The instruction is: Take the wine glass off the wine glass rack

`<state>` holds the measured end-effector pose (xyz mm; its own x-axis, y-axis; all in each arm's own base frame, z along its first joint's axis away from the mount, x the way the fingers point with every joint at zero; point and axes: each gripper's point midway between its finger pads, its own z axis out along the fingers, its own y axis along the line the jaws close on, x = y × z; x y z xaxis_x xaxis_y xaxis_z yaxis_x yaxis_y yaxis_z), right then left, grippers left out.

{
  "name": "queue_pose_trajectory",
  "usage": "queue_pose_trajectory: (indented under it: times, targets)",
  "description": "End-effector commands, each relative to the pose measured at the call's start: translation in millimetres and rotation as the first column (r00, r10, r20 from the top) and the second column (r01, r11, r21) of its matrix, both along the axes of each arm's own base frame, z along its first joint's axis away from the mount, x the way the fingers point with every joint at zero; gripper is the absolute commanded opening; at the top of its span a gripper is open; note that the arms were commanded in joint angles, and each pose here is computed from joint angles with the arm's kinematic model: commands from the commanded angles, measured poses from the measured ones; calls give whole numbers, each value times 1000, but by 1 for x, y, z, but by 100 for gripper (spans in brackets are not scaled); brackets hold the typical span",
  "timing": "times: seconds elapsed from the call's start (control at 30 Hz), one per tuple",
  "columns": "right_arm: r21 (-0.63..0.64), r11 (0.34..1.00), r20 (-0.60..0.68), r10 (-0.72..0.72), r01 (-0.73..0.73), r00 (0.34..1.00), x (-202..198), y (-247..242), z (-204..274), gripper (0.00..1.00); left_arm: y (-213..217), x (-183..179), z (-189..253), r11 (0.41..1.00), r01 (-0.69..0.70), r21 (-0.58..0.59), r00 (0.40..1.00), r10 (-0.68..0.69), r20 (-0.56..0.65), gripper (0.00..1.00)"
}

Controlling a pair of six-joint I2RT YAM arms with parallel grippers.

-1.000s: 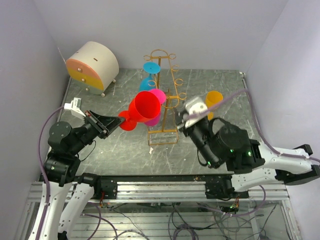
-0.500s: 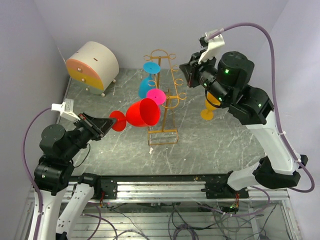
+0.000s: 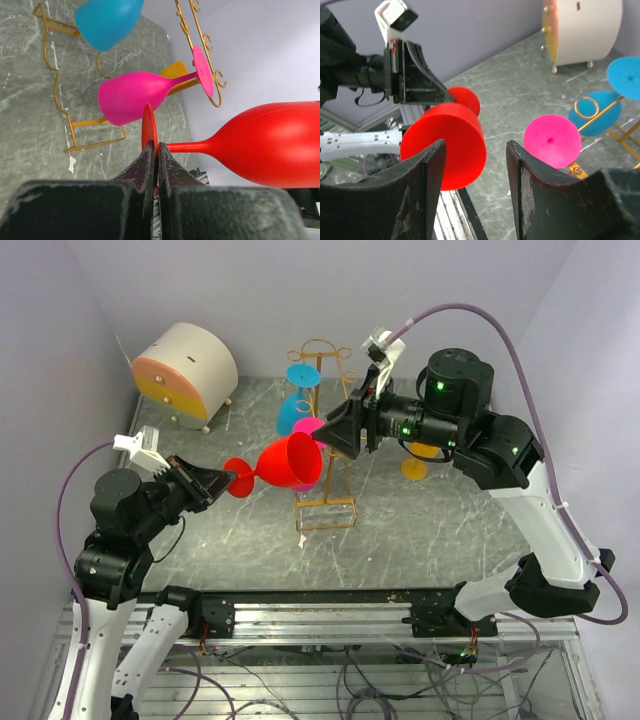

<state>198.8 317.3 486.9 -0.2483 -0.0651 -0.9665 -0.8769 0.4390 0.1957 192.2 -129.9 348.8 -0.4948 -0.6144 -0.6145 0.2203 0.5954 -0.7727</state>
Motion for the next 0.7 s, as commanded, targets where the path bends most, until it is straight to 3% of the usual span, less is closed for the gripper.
queue_pose_trajectory:
  times: [0.0,0.23,0.33,0.47,0.57,0.67]
  targets:
    - [-33,996,-47,76,-78,996,-11,7,-18,51,-1,-2,32,1000,16,-7,994,-15,106,7]
    - [-68,994,-77,80,-85,994,-4,15,-38,48,-4,-4,42,999,34,-21,991,-31,130,7]
    - [-60,993,-80,97,-102,992,-4,20,-39,43,-5,-3,45,999,40,-23,990,-37,134,7]
    - [-56,990,-98,126,-132,987,-4,29,-44,25,-6,-2,46,999,45,-29,990,-41,136,7]
    - [-68,992,-105,103,-110,989,3,31,-49,2,-6,-2,46,999,44,-26,990,-40,135,10]
    - [-70,998,-72,-9,4,997,20,22,-42,0,-2,3,40,1000,15,-11,993,-13,114,24]
